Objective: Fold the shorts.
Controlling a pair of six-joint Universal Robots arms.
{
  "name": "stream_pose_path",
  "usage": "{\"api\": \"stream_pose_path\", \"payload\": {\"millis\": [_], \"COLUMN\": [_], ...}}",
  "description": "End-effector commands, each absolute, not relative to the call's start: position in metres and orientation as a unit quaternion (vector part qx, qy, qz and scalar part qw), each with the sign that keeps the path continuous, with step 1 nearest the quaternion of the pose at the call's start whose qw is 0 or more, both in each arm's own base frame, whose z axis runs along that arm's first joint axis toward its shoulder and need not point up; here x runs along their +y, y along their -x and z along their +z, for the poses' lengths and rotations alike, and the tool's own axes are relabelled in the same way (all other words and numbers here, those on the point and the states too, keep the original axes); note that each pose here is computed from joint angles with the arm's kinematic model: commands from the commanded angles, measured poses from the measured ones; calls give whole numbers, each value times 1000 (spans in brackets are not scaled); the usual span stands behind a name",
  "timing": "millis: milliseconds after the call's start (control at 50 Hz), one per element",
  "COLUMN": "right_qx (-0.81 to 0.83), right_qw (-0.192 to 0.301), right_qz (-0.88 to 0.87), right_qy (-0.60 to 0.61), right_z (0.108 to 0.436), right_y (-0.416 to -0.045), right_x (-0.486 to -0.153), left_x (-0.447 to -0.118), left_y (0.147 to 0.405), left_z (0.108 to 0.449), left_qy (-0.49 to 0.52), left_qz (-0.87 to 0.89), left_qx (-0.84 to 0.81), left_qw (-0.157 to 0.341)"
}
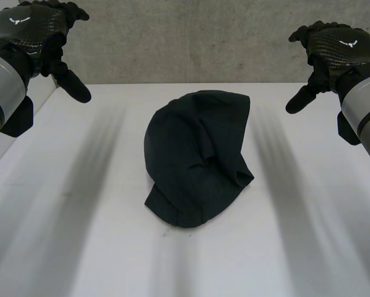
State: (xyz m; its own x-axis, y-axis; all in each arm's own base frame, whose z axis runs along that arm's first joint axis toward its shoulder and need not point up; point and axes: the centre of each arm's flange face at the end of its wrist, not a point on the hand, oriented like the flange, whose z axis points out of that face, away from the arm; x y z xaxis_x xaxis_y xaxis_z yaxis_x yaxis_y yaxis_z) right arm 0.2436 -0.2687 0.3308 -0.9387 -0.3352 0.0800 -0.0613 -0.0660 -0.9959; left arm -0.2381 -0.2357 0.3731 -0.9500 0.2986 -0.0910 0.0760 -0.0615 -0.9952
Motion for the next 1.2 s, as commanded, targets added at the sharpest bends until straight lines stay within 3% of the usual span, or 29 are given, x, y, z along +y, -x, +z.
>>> {"api": "stream_pose_path", "payload": {"millis": [20,280,480,580,740,840,1200], "right_qx": [680,673,703,724,737,748,750], "right_qw": [95,116,102,97,96,102,104], "right_qz": [-712,-701,-627,-611,-597,-584,-580], "right_qy": [148,205,320,307,302,299,301], "right_z": [326,316,253,222,190,179,172], "right_y": [-244,-253,-241,-222,-211,-210,-211], "right_x": [-271,-267,-258,-259,-250,-243,-240], "left_x": [-236,-236,-223,-212,-207,-207,-212], "left_y": [239,240,236,239,252,255,281], "left_z": [370,351,255,208,180,158,129], "left_qy": [138,148,174,195,240,250,279], "left_qz": [713,697,604,608,615,574,543], "left_qx": [-683,-698,-775,-764,-736,-766,-775], "left_qw": [79,76,61,89,150,147,162]}}
